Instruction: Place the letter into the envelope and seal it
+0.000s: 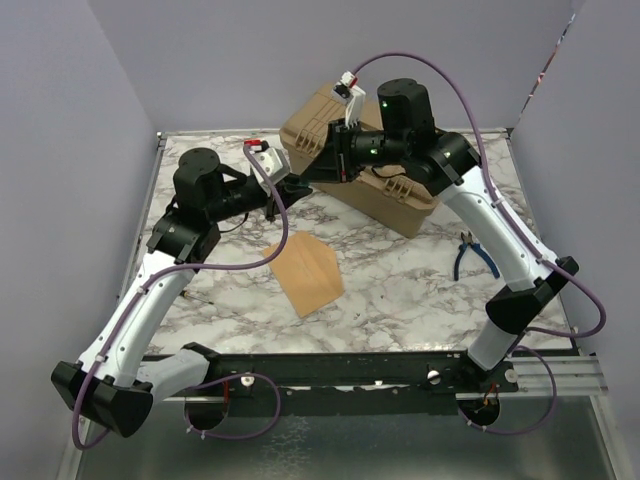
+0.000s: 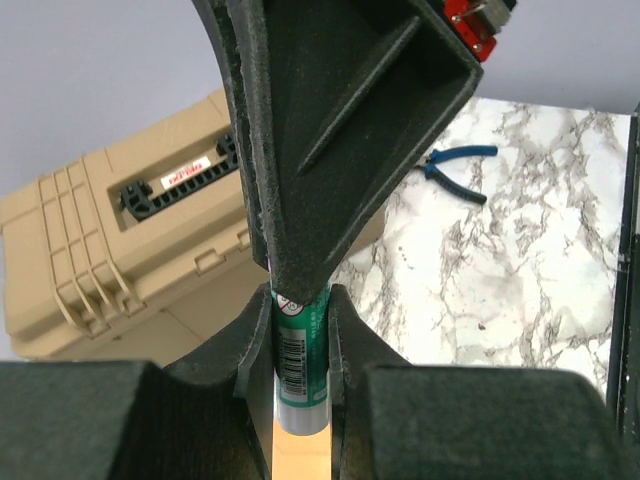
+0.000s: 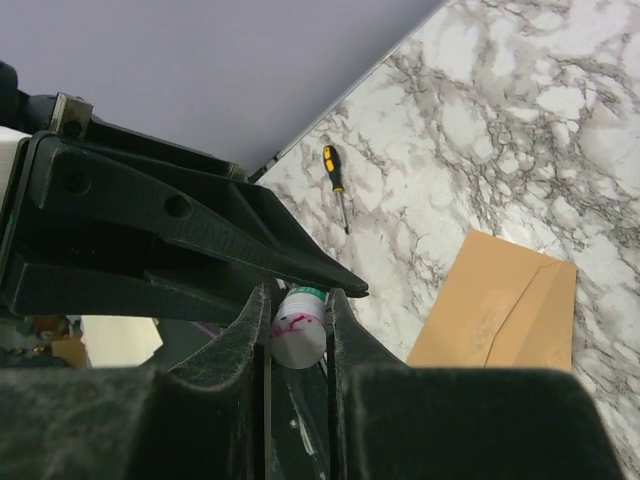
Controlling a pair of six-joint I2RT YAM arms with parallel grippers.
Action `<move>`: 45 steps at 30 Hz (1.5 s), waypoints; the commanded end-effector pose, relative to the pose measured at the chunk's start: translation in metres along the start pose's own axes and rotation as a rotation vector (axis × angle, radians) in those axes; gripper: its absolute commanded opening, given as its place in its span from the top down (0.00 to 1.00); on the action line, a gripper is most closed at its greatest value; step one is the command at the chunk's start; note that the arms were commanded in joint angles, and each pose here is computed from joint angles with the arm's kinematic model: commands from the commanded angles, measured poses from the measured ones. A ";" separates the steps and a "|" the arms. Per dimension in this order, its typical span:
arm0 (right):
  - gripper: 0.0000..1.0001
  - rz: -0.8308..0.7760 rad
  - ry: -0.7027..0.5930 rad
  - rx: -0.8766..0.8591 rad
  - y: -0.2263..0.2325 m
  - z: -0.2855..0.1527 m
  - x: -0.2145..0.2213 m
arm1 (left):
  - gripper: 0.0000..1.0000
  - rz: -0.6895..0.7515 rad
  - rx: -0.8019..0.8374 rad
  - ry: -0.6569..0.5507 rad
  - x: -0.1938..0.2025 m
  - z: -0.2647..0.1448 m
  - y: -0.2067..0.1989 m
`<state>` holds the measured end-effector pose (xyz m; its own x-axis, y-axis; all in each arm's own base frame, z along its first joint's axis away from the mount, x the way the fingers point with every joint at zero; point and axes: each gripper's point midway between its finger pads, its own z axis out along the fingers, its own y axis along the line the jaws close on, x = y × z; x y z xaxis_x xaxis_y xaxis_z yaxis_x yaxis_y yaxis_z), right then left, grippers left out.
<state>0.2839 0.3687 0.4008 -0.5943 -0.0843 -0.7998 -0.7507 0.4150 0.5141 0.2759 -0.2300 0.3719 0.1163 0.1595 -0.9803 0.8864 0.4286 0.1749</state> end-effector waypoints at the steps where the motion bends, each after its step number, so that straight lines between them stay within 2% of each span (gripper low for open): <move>1: 1.00 -0.088 -0.111 -0.072 0.013 -0.047 -0.044 | 1.00 -0.099 0.035 0.137 0.048 -0.008 -0.019; 9: 1.00 -0.168 -0.085 -0.072 0.003 -0.071 -0.039 | 1.00 -0.129 0.110 0.137 0.049 -0.004 -0.036; 18: 1.00 0.025 -0.162 0.002 -0.035 -0.091 -0.049 | 1.00 -0.161 0.149 0.157 0.055 -0.001 -0.043; 24: 1.00 0.046 -0.130 0.111 -0.062 -0.088 -0.034 | 1.00 -0.146 0.108 0.151 0.052 0.000 -0.036; 29: 1.00 0.044 -0.036 0.366 -0.105 -0.077 0.009 | 1.00 -0.155 0.042 0.133 0.047 0.001 -0.025; 34: 1.00 0.016 0.134 0.625 -0.137 -0.044 0.079 | 1.00 -0.164 -0.067 0.121 0.043 0.000 -0.007; 36: 1.00 0.002 0.165 0.722 -0.150 -0.039 0.100 | 1.00 -0.169 -0.147 0.124 0.044 -0.003 0.005; 41: 1.00 -0.033 0.208 0.783 -0.161 -0.019 0.150 | 1.00 -0.243 -0.411 0.088 0.041 -0.023 0.037; 45: 1.00 0.016 0.228 0.885 -0.189 -0.018 0.196 | 1.00 -0.323 -0.502 0.035 0.042 -0.032 0.043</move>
<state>0.2892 0.2758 0.1789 -0.7272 -0.2889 -0.6227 -0.4423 0.8909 0.1031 0.2937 -0.1976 0.3282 -0.1427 0.1197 -0.9825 0.7020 0.7121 -0.0152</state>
